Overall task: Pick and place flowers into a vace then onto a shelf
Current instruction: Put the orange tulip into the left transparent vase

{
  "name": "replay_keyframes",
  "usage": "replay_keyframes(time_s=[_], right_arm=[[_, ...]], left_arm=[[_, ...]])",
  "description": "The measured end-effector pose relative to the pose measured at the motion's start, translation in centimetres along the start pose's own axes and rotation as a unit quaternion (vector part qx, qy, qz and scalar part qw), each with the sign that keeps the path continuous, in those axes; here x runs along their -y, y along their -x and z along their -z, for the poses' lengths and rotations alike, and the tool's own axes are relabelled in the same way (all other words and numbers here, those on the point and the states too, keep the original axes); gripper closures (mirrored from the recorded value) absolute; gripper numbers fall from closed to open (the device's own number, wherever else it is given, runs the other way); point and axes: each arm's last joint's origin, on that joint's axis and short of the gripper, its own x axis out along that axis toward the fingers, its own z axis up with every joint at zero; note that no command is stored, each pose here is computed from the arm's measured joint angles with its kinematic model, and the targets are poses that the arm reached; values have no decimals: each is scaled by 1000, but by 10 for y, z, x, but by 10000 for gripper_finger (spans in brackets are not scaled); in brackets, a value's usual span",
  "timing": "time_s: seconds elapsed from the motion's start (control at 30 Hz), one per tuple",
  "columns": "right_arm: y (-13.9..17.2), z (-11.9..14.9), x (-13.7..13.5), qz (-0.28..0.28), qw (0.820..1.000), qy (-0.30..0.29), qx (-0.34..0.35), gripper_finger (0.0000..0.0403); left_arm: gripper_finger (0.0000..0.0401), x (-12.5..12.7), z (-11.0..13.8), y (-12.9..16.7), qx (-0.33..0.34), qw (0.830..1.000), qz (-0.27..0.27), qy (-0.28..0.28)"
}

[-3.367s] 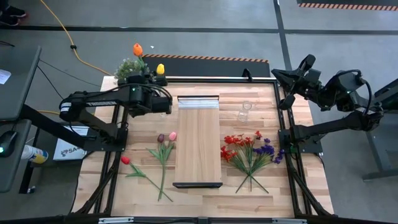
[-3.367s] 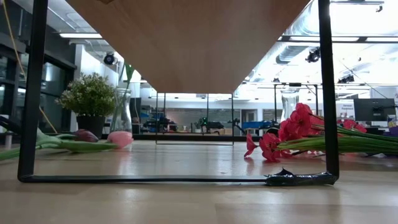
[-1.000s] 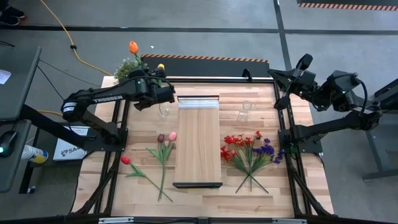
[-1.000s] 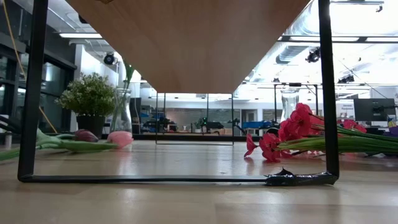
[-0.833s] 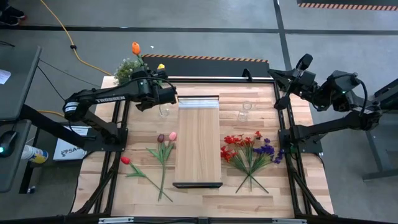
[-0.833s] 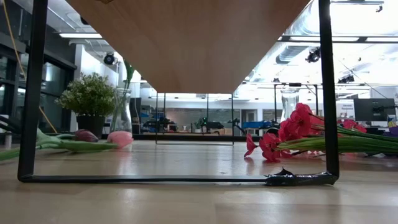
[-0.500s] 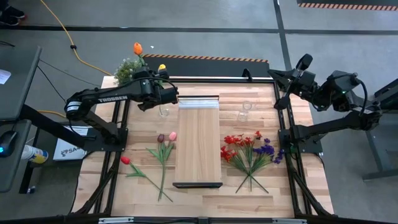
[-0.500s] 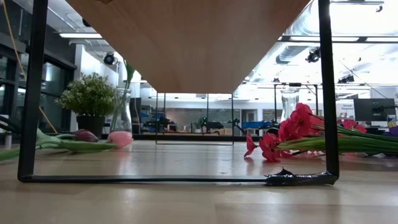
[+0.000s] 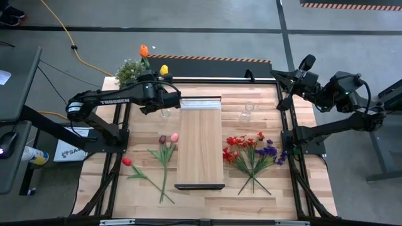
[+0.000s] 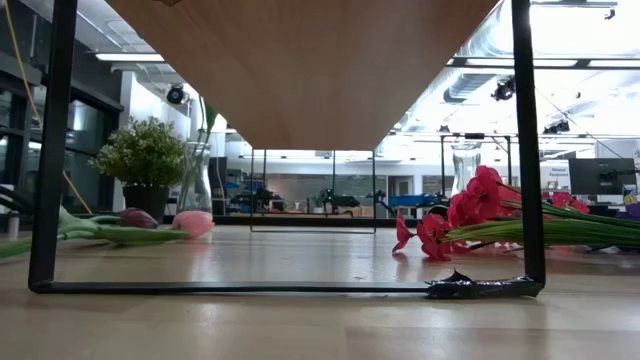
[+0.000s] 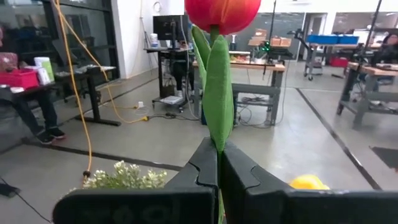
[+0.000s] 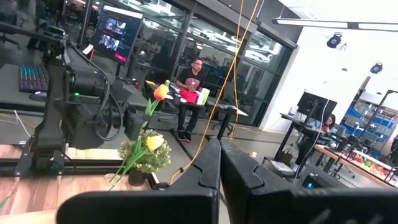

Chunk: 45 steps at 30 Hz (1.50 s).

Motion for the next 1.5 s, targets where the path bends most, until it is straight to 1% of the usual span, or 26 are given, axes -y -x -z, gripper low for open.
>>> replay_keyframes(time_s=[0.23, 0.4, 1.27, 1.5], right_arm=[[0, 0, 0, 0, 1000, 0, 0, 402], [0, 0, 0, -1, 1000, -2, 0, 402], [0, 0, 0, 0, 1000, -2, 0, 402], [0, 0, 0, 0, 1000, -2, 0, 402]], left_arm=[[369, 5, 7, 0, -1, 1000, 0, -17], [369, 8, 10, 0, -2, 1000, 0, -17], [361, 7, 9, 1, -2, 1000, 1, -15], [360, 7, 10, 2, -16, 1000, 4, -15]])
